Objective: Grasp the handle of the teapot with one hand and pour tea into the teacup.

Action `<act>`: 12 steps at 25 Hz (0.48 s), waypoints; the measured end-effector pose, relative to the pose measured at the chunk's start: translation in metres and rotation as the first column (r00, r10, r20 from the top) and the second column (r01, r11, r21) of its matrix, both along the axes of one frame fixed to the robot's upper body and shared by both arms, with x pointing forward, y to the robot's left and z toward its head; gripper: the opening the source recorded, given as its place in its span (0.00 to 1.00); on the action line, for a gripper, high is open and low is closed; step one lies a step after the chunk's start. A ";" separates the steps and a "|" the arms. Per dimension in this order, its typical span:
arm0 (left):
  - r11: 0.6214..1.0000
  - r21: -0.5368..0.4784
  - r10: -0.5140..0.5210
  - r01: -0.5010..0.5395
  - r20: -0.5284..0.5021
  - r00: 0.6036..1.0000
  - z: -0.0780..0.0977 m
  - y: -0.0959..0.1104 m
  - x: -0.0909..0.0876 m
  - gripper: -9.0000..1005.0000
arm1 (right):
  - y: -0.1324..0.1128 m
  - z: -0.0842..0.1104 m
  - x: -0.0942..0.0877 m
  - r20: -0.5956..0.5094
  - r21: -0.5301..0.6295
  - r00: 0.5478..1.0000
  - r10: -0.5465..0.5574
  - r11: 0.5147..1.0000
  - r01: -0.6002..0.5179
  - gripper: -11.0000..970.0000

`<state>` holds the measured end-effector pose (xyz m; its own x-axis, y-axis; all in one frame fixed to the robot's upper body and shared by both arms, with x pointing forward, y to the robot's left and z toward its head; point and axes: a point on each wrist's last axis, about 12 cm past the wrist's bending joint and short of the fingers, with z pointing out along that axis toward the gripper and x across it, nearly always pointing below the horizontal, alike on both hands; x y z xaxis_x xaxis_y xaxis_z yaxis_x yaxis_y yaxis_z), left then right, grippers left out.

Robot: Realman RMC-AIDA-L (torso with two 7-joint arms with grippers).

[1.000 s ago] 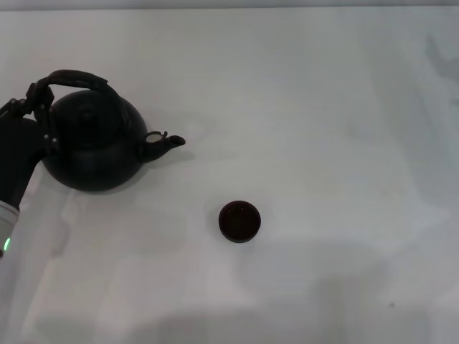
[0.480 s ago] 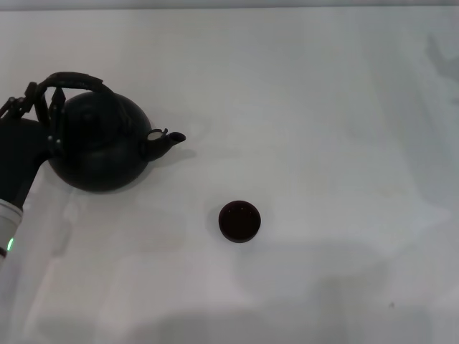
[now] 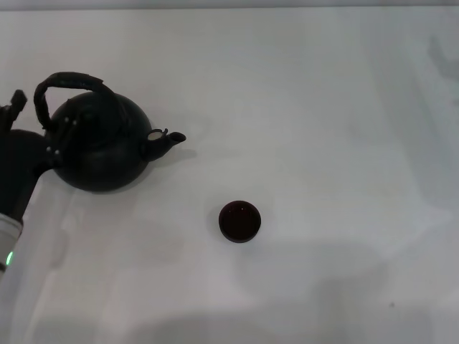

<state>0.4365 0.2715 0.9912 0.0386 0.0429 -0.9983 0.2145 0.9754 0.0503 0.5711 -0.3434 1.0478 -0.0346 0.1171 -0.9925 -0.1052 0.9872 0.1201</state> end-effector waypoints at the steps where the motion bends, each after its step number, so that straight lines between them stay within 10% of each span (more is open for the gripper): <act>1: 1.000 -0.002 0.002 -0.002 0.004 1.000 0.000 0.001 -0.002 0.70 | 0.000 0.000 0.000 0.000 0.000 1.000 0.000 1.000 0.000 0.86; 12: 0.995 -0.086 0.061 -0.058 0.030 0.998 0.000 0.011 -0.032 0.85 | -0.001 0.000 0.000 0.003 0.001 1.000 -0.002 1.000 0.002 0.86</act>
<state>0.4047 0.2826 0.9916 0.0708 -0.0392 -0.9967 0.1558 0.9874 -0.0277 0.5706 -0.3442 1.0480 -0.0317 0.1178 -0.9925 -0.1038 0.9873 0.1205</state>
